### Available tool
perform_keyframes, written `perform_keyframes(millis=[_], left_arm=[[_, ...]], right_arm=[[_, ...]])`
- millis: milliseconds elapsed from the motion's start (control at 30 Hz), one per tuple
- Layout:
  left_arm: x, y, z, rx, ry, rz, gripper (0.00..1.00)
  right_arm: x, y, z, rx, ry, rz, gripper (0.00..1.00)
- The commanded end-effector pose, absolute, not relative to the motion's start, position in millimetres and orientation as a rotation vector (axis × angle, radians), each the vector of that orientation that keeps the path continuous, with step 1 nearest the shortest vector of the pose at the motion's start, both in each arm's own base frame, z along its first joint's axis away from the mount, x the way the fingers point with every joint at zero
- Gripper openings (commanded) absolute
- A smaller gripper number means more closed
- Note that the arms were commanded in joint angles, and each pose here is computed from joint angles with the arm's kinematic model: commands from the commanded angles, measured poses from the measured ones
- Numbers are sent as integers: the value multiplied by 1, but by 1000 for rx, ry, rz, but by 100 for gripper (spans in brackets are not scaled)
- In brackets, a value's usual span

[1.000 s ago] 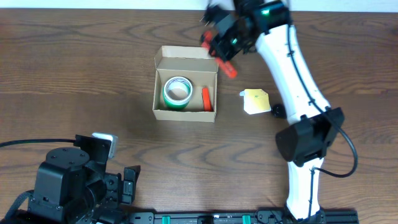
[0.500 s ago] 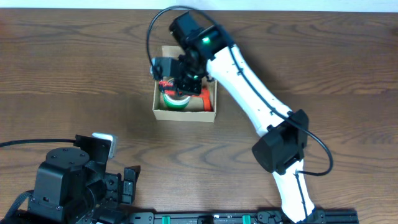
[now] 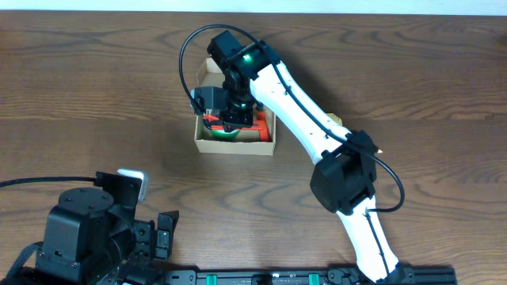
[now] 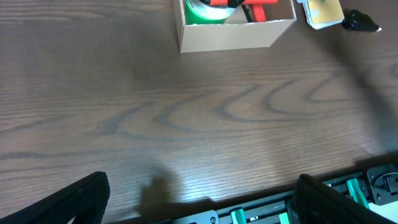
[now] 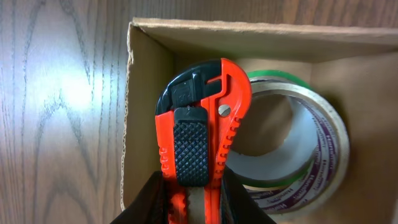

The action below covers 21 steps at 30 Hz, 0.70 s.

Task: Pack container
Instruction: 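Carry the red box cutter into the box and release it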

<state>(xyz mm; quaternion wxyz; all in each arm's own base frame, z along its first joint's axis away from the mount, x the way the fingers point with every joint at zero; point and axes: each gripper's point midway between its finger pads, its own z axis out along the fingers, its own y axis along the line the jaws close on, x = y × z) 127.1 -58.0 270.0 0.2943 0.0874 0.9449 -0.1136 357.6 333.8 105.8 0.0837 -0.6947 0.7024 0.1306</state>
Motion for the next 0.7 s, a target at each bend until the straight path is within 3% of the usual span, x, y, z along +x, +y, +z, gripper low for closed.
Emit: perform_keyframes(millis=[0,133,333,567,667], left_arm=[[126,-59,269,231,2522,-307,95],[126,-59,269,231,2522,-307,95],[126,-59,269,231,2522,-307,95],[126,-59,269,231,2522,-307,95],[126,-59,269,231,2522,-307,95]], right_arm=[[351,337,101,-2107,2082,426,1],[348,336,101,-2115,2090,433,5],[348,336,101,-2070,2141,438,64],[348,336,103,-2056,2150,437,69],[349,336,112,-2034,2148,433,61]])
